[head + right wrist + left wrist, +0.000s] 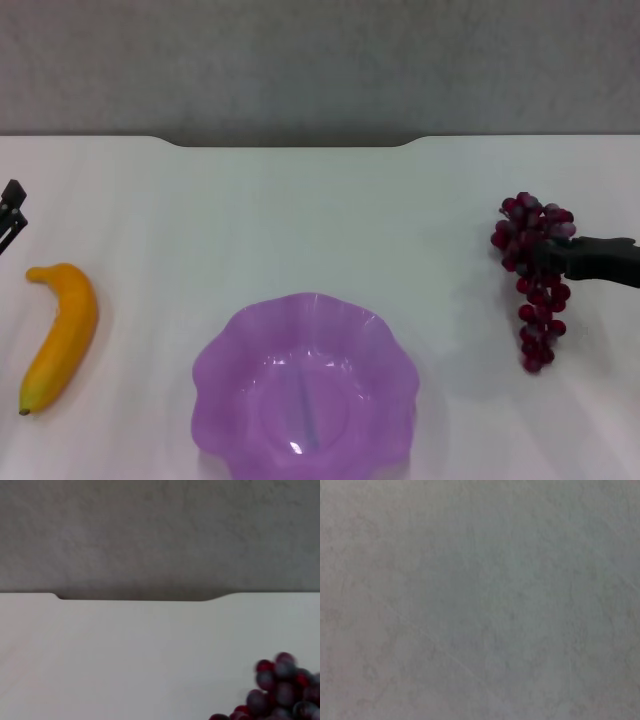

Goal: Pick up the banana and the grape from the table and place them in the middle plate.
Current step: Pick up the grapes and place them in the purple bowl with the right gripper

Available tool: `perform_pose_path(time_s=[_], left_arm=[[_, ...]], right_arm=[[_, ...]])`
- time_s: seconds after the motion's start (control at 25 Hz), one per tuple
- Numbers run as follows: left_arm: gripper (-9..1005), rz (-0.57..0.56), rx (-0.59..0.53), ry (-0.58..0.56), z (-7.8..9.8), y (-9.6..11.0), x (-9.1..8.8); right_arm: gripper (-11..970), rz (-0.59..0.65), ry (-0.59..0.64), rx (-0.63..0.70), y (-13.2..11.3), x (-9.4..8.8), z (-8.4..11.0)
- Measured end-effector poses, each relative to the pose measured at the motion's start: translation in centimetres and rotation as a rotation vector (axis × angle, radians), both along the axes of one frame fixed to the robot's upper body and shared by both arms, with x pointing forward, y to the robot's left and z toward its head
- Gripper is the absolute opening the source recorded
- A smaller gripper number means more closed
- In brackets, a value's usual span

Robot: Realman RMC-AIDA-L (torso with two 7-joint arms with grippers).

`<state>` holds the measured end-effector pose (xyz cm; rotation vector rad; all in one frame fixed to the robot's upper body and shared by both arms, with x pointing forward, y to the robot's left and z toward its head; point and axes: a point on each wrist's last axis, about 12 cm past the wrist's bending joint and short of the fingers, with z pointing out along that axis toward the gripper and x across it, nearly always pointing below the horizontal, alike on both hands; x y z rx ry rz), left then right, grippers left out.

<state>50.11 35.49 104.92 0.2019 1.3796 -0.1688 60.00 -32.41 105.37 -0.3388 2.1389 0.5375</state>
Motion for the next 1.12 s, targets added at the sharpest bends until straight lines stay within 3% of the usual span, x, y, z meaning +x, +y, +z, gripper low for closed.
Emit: perform_pose_path(time_s=[0.36,0.84,1.12], left_arm=[[894,0.0,0.0,0.0,0.0,0.0,0.0],[893,0.0,0.0,0.0,0.0,0.0,0.0],[893,-0.002,0.0,-0.002,0.1,-0.1,0.1]], right_arm=[[274,0.082,-0.111,0.091,-0.2,0.1,2.9],[242,0.212,-0.274,0.167,0.6,-0.3,5.4],[229,0.394,-0.38,0.2,2.4,-0.7,7.2]])
